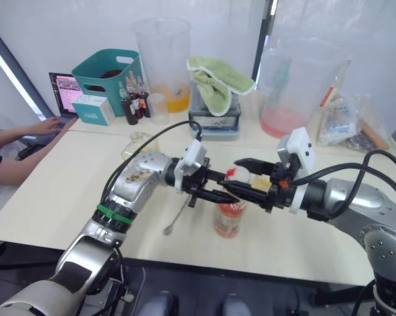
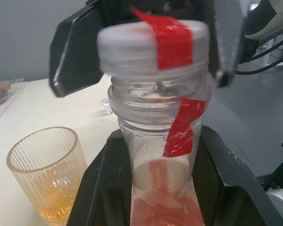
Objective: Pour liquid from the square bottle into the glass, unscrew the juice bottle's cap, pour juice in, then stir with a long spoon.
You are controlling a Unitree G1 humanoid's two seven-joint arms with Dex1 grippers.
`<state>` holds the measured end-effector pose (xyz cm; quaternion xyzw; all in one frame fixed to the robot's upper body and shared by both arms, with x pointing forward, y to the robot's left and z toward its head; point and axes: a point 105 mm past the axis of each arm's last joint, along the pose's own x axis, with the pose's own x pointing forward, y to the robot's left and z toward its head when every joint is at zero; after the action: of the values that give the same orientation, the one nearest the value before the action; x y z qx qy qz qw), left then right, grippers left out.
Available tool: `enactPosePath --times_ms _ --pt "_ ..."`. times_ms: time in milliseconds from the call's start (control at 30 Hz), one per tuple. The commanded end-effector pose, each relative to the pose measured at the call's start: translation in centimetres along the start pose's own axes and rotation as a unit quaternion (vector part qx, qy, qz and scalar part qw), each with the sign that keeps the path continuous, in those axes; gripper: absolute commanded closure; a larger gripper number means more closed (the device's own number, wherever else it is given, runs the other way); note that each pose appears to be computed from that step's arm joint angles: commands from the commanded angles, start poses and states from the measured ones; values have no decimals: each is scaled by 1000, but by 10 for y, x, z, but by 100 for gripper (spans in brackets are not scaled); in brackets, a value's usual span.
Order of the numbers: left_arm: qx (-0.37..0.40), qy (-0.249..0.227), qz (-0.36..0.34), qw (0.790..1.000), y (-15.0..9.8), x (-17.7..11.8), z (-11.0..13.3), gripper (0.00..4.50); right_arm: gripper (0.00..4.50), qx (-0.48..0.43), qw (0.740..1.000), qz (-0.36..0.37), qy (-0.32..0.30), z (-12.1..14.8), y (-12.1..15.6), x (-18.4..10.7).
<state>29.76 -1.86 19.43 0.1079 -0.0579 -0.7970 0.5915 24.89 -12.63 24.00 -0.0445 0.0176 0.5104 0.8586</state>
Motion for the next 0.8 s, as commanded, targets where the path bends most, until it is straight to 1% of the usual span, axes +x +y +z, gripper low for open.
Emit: enactPosePath --times_ms 33,333,467,600,667,800 --pt "-16 24 -6 1000 -2 0 -12 318 284 -20 999 0 -25 12 1 -1" --pt "-15 26 -5 1000 -3 0 -12 318 288 -22 999 8 -27 12 4 -2" --pt "-16 26 -6 1000 -3 0 -12 318 288 -24 999 10 -40 19 5 -4" --pt "-15 25 -6 1000 -3 0 -13 318 288 -20 997 -1 -74 36 -1 -16" --pt "-16 25 -6 1000 -3 0 -12 318 288 -16 997 -2 -79 38 -2 -19" --pt "-15 24 -5 1000 -3 1 -12 318 288 -9 995 -34 -91 42 -10 -31"
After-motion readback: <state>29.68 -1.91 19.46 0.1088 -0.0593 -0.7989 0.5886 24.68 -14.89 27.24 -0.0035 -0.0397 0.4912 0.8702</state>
